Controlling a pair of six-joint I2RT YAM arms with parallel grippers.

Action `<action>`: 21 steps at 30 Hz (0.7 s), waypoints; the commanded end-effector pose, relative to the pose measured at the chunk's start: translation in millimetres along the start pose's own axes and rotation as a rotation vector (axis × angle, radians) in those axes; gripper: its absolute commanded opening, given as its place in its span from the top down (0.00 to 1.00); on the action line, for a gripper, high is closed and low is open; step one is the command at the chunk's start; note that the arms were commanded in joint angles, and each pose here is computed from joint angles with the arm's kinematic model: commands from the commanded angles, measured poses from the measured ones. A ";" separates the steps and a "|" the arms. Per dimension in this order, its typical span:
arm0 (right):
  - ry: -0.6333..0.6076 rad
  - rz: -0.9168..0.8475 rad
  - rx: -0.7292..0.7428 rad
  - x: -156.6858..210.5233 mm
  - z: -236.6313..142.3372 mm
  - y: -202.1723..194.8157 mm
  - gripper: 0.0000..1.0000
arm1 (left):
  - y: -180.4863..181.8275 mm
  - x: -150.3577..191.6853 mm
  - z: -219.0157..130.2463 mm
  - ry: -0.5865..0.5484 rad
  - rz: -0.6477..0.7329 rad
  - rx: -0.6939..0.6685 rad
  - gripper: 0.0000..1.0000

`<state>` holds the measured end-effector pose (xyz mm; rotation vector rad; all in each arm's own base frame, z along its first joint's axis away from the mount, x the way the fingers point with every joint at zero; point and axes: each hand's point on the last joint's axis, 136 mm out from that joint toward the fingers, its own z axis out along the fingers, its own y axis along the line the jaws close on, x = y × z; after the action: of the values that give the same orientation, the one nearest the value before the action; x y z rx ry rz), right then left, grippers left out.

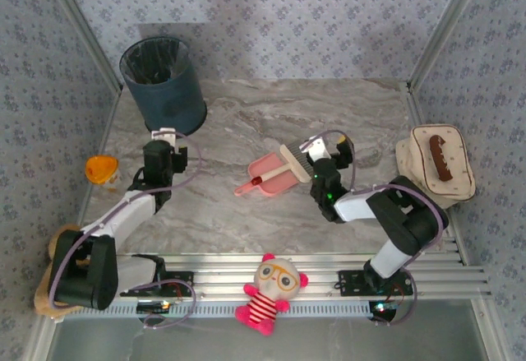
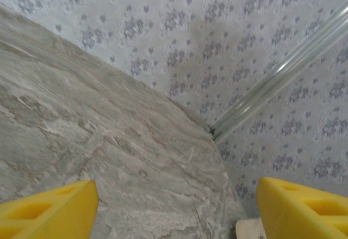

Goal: Sweep away the paper scraps from the table

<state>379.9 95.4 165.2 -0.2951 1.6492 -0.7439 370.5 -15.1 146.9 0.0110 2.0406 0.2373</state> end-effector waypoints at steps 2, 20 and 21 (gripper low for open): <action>0.057 0.041 -0.057 21.5 5.3 0.6 0.22 | 5.9 -2.8 11.9 -0.020 -0.032 0.002 0.24; 0.187 0.414 -0.175 91.8 20.4 -44.5 0.21 | 10.0 22.5 28.2 -0.111 -0.126 0.145 0.18; 0.190 0.441 -0.179 94.2 20.8 -47.5 0.21 | 10.8 22.9 27.8 -0.128 -0.129 0.151 0.17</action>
<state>368.5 -3.1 116.7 -0.0269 1.8964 -0.4349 374.7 5.9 96.6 -0.0422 2.0367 0.0480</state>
